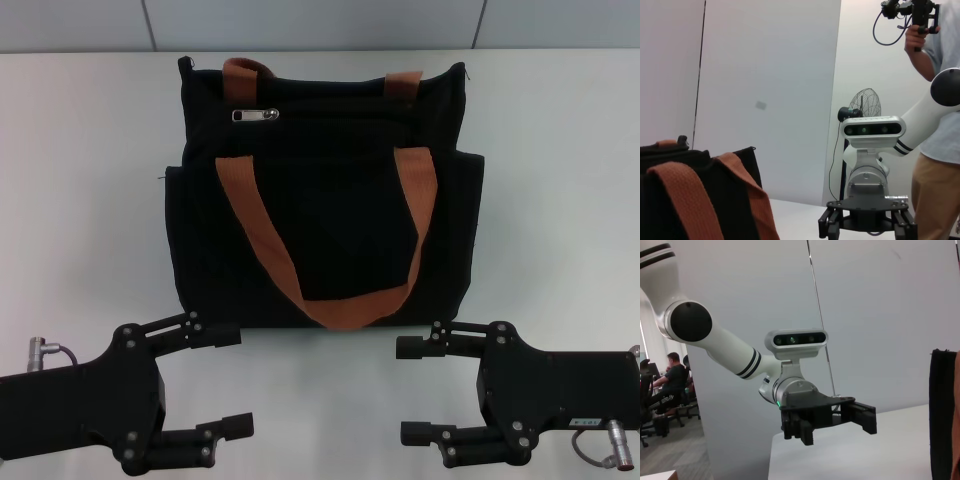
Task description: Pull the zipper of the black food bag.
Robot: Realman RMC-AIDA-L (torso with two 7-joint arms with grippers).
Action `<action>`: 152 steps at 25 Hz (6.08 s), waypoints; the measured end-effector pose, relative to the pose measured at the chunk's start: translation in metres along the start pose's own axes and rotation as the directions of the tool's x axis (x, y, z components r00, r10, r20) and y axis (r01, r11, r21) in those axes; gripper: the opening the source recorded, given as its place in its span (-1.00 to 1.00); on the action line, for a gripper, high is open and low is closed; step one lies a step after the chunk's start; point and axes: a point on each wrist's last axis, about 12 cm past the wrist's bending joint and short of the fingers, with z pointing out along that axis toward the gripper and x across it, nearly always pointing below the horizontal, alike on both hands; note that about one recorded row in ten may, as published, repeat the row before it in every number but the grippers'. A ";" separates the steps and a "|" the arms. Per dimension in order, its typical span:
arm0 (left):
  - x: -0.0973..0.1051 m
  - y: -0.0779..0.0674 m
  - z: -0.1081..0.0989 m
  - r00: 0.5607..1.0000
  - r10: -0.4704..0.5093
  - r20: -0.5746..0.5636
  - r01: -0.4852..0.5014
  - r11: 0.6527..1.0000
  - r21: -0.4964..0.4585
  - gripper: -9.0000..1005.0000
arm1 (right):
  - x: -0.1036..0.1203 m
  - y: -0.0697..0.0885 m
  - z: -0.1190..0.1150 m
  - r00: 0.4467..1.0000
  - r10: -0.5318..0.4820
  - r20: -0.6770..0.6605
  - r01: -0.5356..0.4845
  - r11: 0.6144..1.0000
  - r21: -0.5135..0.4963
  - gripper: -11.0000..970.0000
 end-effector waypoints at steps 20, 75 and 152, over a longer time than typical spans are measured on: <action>-0.008 0.047 -0.034 0.973 0.075 0.220 0.075 0.795 -0.601 0.52 | 0.004 -0.003 0.008 1.000 0.017 0.003 -0.017 0.999 0.034 0.56; -0.027 0.092 0.037 0.978 0.037 0.204 0.064 0.881 -0.468 -0.92 | 0.003 0.004 0.016 0.982 0.005 0.190 -0.030 0.991 0.129 0.55; -0.071 0.101 0.117 0.939 0.035 0.342 0.019 0.988 -0.154 -0.85 | -0.040 -0.040 0.047 0.690 0.504 0.520 -0.571 0.820 -0.037 -0.20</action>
